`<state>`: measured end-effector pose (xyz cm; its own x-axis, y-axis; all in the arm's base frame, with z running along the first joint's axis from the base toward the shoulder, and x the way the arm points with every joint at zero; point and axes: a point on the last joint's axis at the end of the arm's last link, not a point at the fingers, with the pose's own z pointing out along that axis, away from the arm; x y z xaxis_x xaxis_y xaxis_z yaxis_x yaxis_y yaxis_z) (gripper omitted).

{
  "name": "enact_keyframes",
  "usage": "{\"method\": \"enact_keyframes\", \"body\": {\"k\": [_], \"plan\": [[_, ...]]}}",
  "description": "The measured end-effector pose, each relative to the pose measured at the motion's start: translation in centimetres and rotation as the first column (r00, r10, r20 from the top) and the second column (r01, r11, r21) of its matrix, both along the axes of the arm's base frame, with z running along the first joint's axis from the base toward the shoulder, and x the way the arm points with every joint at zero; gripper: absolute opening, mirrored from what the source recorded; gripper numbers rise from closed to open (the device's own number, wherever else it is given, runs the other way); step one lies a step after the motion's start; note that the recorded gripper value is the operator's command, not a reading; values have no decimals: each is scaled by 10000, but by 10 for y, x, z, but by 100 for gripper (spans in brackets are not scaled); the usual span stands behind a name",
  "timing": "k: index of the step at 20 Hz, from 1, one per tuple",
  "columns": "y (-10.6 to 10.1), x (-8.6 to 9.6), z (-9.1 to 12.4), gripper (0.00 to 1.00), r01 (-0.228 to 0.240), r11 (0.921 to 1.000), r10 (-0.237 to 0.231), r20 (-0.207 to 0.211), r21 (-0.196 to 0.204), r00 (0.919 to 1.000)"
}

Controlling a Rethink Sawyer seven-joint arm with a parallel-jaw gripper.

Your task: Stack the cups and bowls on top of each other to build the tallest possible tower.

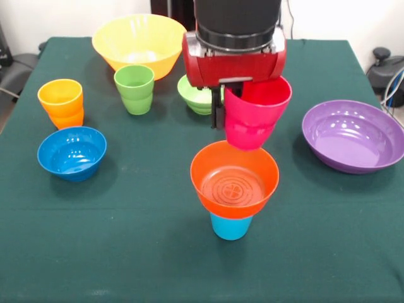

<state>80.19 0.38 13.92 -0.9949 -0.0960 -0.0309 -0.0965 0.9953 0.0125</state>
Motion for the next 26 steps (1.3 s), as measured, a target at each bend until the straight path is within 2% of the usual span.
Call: {"method": "enact_keyframes", "body": {"k": [14, 26], "plan": [[1, -8, -35, 0, 68, 9999, -61, -475, 150, 9989], [-8, 9, -37, 0, 160, 9999, -159, -129, 66, 9998]]}}
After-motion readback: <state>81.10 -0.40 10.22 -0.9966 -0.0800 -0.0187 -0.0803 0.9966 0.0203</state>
